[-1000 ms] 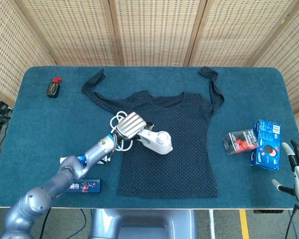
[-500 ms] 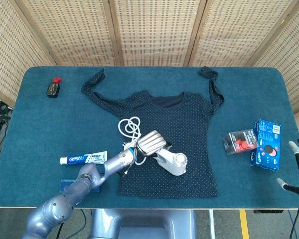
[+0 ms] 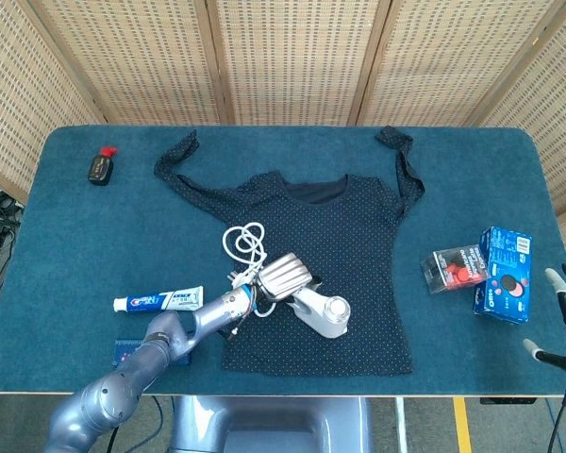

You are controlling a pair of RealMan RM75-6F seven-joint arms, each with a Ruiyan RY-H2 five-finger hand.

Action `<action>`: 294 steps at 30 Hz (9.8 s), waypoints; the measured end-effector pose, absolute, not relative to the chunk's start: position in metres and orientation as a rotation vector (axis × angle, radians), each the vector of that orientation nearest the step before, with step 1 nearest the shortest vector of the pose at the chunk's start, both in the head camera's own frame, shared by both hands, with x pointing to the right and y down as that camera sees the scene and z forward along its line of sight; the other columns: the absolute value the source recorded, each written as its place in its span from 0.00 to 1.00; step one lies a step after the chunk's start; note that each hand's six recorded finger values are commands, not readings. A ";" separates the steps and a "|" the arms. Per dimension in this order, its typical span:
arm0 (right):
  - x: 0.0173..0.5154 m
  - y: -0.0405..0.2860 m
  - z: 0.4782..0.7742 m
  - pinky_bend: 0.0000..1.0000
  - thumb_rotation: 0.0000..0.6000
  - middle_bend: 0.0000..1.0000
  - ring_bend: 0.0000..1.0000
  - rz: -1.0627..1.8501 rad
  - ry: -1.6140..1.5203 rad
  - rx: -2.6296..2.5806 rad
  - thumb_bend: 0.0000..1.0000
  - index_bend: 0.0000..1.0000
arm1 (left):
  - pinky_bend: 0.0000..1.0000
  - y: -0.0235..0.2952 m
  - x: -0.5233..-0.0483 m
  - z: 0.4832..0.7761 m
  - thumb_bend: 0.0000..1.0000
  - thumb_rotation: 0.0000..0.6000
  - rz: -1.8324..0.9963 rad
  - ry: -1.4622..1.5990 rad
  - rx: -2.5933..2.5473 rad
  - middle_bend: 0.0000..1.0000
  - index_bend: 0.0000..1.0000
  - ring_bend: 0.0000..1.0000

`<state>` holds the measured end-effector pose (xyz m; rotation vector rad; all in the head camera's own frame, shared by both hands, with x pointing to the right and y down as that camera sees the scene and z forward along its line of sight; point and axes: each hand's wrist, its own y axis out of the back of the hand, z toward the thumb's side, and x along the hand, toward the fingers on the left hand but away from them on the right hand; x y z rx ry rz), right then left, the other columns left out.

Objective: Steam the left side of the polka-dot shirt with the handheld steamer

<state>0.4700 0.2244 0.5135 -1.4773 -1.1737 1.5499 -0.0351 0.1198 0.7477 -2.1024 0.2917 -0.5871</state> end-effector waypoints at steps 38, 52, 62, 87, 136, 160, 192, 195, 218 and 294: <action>0.464 0.226 0.516 0.00 1.00 0.00 0.00 1.546 -1.156 -1.483 0.00 0.10 | 0.86 0.098 -0.105 0.752 0.66 1.00 -0.657 0.285 -2.023 0.85 1.00 0.77; 0.462 0.226 0.516 0.00 1.00 0.00 0.00 1.542 -1.151 -1.486 0.00 0.10 | 0.86 0.128 -0.107 0.737 0.67 1.00 -0.495 0.166 -2.094 0.85 1.00 0.77; 0.461 0.226 0.517 0.00 1.00 0.00 0.00 1.542 -1.146 -1.486 0.00 0.10 | 0.86 0.143 -0.114 0.728 0.68 1.00 -0.406 0.044 -2.083 0.85 1.00 0.77; 0.463 0.225 0.519 0.00 1.00 0.00 0.00 1.557 -1.144 -1.464 0.00 0.10 | 0.86 0.097 -0.148 0.745 0.66 1.00 -0.574 0.047 -1.890 0.85 1.00 0.77; 0.461 0.226 0.520 0.00 1.00 0.00 0.00 1.557 -1.138 -1.473 0.00 0.11 | 0.86 0.119 -0.124 0.747 0.66 1.00 -0.523 0.097 -1.962 0.85 1.00 0.77; 0.458 0.226 0.521 0.00 1.00 0.00 0.00 1.553 -1.132 -1.488 0.00 0.11 | 0.86 0.131 -0.118 0.744 0.66 1.00 -0.483 0.130 -2.030 0.85 1.00 0.77; 0.457 0.227 0.521 0.00 1.00 0.00 0.00 1.548 -1.127 -1.492 0.00 0.11 | 0.86 0.109 -0.142 0.747 0.66 1.00 -0.547 0.028 -1.845 0.85 1.00 0.77; 0.456 0.227 0.521 0.00 1.00 0.00 0.00 1.548 -1.123 -1.492 0.00 0.11 | 0.86 0.099 -0.151 0.747 0.66 1.00 -0.578 0.039 -1.817 0.85 1.00 0.77; 0.459 0.227 0.519 0.00 1.00 0.00 0.00 1.546 -1.138 -1.490 0.00 0.12 | 0.86 0.140 -0.101 0.746 0.66 1.00 -0.429 -0.016 -1.892 0.85 1.00 0.77; 0.452 0.228 0.514 0.00 1.00 0.00 0.00 1.513 -1.134 -1.502 0.00 0.12 | 0.86 0.152 -0.179 0.736 0.66 1.00 -0.380 -0.176 -1.816 0.85 1.00 0.77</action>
